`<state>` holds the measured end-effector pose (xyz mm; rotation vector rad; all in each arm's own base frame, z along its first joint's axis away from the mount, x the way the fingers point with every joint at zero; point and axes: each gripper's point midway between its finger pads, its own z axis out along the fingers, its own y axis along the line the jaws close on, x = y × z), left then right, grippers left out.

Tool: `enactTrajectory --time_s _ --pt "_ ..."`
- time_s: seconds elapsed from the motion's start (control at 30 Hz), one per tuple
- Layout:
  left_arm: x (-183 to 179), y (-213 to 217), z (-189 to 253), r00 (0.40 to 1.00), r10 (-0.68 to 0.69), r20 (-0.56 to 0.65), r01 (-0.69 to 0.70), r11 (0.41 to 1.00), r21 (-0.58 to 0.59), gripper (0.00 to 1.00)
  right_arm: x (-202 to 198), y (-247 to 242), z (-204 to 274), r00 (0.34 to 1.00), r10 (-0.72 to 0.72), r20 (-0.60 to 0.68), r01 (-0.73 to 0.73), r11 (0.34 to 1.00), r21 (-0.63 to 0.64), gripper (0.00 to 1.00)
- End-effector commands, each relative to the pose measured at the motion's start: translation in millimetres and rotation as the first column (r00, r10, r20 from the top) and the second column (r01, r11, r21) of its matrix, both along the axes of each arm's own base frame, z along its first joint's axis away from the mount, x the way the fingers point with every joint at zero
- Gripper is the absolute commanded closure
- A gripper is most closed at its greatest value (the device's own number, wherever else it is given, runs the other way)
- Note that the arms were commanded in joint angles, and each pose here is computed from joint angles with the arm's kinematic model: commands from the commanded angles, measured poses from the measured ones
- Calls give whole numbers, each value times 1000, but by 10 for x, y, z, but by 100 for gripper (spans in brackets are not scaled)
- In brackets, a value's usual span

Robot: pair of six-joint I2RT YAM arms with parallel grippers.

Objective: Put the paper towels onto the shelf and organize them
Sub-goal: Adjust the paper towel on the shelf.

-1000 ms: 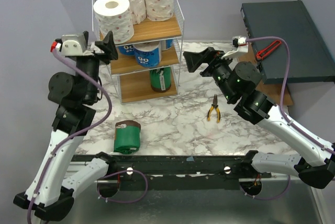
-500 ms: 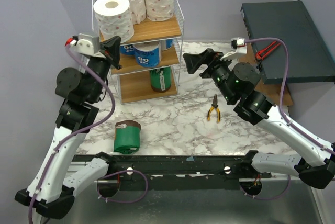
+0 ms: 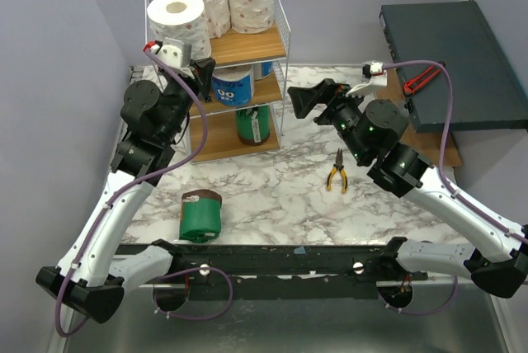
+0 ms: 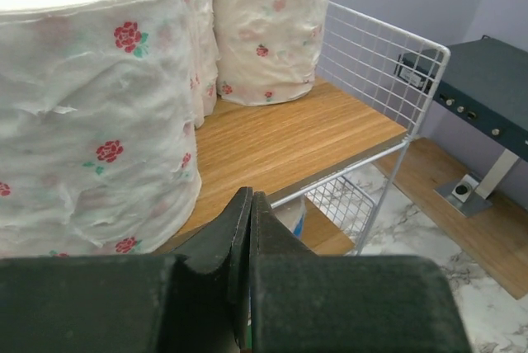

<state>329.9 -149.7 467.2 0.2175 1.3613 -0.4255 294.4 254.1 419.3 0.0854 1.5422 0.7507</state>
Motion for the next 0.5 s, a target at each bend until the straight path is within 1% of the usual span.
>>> enactTrajectory --time_s 0.0,0.17,0.47 --pt "128 162 136 993 108 39 -108 994 -9 100 -32 -65 -25 1000 -13 -3 13 1000 -12 0" --pt "271 294 151 977 207 55 -207 978 -8 100 -23 -61 -33 1000 -17 -4 17 1000 -14 0" --pt "367 547 123 933 355 53 -355 935 -16 100 1 -35 -69 1000 -17 -11 17 1000 -22 0"
